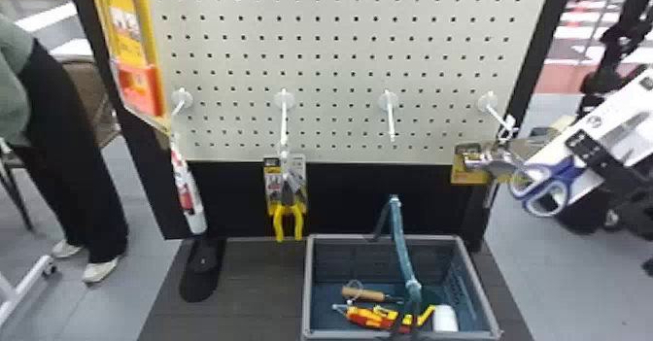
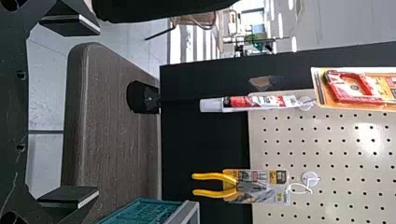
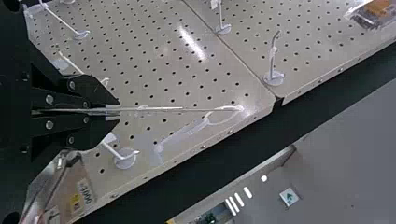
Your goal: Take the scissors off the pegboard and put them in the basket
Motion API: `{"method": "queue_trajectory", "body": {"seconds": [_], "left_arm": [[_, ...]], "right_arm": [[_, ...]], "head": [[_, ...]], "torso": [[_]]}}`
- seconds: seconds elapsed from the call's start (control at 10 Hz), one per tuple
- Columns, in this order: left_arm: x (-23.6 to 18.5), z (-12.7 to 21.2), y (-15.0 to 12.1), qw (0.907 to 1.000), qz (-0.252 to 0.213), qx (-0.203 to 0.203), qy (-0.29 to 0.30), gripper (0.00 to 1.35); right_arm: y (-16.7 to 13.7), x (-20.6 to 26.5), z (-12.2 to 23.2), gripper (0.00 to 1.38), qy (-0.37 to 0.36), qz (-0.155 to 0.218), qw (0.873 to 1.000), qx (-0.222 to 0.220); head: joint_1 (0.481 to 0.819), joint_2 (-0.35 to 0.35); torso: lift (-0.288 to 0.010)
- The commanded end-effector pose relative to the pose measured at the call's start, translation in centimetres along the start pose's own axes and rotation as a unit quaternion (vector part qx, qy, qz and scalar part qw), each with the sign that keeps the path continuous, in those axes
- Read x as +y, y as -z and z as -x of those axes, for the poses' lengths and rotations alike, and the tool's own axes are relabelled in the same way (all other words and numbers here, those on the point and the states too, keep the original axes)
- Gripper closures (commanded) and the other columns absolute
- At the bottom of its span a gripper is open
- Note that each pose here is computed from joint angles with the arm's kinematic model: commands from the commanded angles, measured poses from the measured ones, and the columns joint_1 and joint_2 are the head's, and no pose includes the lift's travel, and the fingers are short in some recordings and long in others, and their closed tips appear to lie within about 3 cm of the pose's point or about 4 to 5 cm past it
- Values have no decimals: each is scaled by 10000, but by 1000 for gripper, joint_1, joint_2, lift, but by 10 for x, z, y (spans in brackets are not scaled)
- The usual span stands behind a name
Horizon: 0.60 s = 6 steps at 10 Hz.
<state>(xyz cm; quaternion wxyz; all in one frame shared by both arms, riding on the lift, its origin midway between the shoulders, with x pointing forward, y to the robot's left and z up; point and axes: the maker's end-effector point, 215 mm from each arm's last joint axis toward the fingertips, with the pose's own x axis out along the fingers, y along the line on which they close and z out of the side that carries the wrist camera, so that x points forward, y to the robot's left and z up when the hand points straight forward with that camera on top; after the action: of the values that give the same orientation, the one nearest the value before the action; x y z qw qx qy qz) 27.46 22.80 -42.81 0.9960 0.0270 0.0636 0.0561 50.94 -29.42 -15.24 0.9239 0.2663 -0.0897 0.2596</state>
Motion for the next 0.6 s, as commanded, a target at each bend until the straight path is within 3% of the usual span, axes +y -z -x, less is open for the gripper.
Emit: {"method": "queue_trajectory", "body": {"seconds": [0.0,0.5], "left_arm": [[0,0,0,10000,4,5,0,102],[-1,0,3,10000,5,28,12,101]], "right_arm": [[21,-6,3,1266,44,-216,9997,132],[88,-9,5,1266,-19,-807,9952,548]], "head": [[549,0],[549,0]], "torso": [[-100],[-100]]}}
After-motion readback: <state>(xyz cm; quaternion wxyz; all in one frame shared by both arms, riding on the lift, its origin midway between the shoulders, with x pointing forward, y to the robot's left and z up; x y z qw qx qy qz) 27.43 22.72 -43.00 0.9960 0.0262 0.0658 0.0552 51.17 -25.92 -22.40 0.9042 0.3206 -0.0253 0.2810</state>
